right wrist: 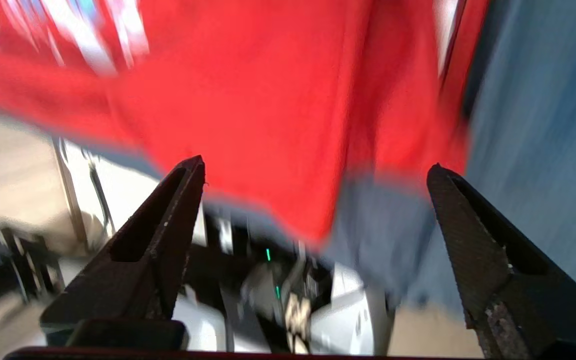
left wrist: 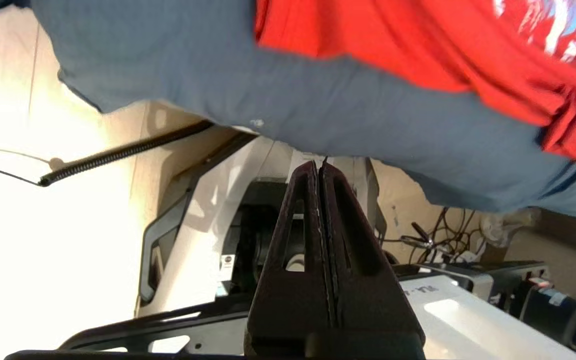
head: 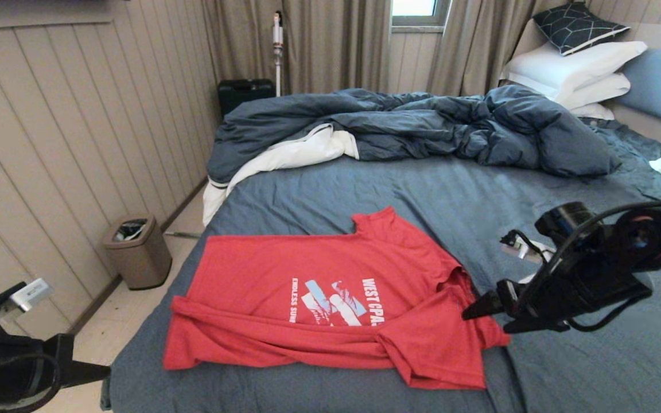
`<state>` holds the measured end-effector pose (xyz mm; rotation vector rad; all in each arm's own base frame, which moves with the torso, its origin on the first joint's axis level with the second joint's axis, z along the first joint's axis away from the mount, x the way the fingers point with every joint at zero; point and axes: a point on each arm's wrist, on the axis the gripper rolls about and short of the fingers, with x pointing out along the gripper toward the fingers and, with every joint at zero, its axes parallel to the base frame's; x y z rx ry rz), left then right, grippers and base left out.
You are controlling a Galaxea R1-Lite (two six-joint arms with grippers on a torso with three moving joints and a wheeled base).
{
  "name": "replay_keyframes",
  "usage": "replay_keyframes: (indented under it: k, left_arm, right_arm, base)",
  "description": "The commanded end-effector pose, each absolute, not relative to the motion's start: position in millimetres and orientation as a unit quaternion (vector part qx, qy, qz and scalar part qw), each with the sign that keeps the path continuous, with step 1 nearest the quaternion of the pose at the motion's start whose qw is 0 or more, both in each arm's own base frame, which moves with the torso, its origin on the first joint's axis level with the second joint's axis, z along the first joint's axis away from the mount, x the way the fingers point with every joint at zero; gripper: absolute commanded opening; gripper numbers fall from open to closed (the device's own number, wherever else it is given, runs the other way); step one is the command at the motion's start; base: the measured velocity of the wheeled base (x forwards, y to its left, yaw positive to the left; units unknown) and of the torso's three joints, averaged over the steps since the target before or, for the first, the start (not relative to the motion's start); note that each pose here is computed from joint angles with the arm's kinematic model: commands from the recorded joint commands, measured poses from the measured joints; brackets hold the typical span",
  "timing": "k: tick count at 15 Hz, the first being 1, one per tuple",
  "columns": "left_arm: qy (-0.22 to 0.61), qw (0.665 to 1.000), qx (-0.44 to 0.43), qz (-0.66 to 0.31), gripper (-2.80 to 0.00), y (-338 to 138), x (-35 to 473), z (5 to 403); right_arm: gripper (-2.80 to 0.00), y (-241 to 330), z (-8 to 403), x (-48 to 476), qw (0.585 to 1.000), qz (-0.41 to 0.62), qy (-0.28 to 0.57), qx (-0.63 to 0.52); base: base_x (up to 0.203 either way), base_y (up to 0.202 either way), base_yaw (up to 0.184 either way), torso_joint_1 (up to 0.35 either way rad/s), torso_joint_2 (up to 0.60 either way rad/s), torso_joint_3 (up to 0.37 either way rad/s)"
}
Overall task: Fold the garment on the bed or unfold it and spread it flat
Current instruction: Fold the red T-shirt
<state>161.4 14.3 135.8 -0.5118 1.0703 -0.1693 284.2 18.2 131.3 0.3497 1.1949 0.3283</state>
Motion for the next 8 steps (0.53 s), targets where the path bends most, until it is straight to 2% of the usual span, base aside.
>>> replay_keyframes:
  k: [1, 4, 8]
  left_arm:
    - [0.501, 0.827, -0.242, -0.076, -2.8, 13, 154, 130]
    - [0.488, 0.838, -0.237, -0.056, -2.8, 12, 149, 113]
    - [0.483, 0.84, -0.239, -0.063, -2.8, 8, 146, 107]
  right_arm:
    - [0.0, 23, 137, 254, 0.798, 0.166, 0.559, 0.153]
    - [0.0, 39, 127, 227, 0.783, 0.184, 0.582, 0.119]
    - [0.0, 42, 113, 233, 0.771, 0.169, 0.605, 0.108]
  base:
    - [0.0, 0.0, 0.0, 0.0, 0.0, 0.0]
    - [0.0, 0.0, 0.0, 0.0, 0.0, 0.0]
    - [0.0, 0.0, 0.0, 0.0, 0.0, 0.0]
